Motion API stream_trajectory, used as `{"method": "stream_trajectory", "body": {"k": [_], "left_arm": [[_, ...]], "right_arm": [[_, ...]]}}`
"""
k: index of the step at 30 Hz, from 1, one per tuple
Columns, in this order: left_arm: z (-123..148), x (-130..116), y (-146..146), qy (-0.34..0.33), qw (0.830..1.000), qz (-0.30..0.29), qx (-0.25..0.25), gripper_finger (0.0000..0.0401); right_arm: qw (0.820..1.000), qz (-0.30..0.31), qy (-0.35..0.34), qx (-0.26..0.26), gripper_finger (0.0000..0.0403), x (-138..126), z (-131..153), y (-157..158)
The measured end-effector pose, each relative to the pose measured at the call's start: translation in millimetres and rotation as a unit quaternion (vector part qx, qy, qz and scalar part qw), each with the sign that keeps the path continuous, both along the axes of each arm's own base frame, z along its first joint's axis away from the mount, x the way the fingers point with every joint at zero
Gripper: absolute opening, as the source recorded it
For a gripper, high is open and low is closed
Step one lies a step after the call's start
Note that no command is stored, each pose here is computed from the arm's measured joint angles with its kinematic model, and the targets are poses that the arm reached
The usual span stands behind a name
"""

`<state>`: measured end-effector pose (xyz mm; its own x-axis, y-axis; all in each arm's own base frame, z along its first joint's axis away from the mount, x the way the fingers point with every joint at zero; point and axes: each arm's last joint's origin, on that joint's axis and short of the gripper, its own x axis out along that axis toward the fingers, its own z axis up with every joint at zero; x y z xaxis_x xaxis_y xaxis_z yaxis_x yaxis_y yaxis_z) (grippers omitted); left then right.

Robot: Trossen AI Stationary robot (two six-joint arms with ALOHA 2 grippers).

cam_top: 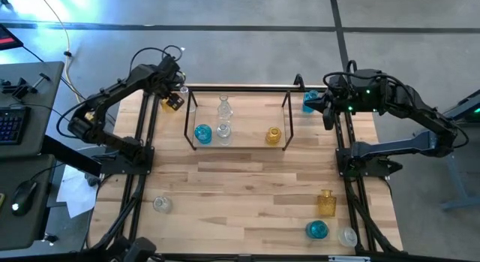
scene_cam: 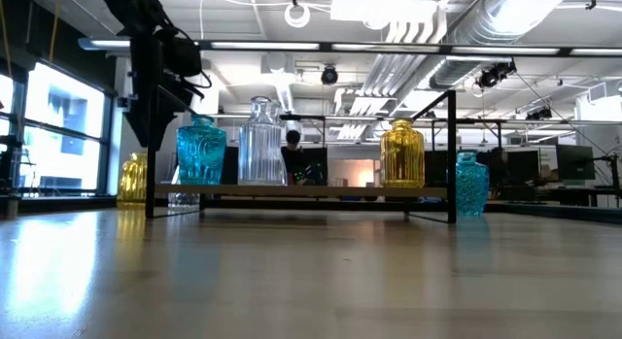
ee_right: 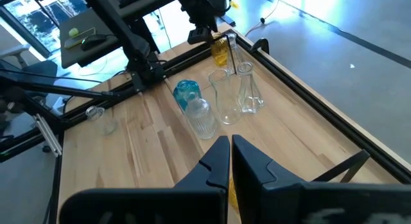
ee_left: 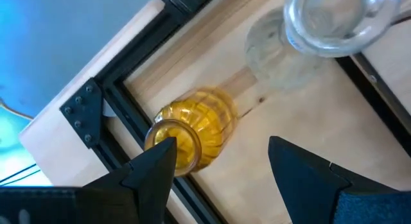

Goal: Sort vases onto shelf
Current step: Put the yellow vase on the shelf aligned with the other yellow vase

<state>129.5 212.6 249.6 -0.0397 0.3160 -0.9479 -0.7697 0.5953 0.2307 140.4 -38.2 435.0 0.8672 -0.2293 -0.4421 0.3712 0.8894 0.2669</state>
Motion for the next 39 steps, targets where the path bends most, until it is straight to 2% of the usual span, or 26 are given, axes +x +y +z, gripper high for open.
{"method": "stream_trajectory", "body": {"k": [11,22,29,33,39], "left_arm": [[-8,2,4,0.017,1.000,-0.008,-0.016,0.0236],[-24,6,8,0.034,0.997,-0.009,-0.061,0.0236],[-26,6,10,0.036,0.997,-0.010,-0.062,0.0236],[-26,6,10,0.044,0.997,-0.018,-0.061,0.0218],[-26,3,6,0.067,0.994,-0.033,-0.080,0.0156]], "right_arm": [[1.000,-0.002,0.000,0.004,0.0000,0,0,0],[1.000,-0.002,0.000,0.004,0.0000,0,0,0],[1.000,-0.002,0.000,0.003,0.0000,0,0,0],[1.000,0.001,0.001,-0.001,0.0000,0,0,0],[1.000,0.001,0.001,-0.001,0.0000,0,0,0]]}}
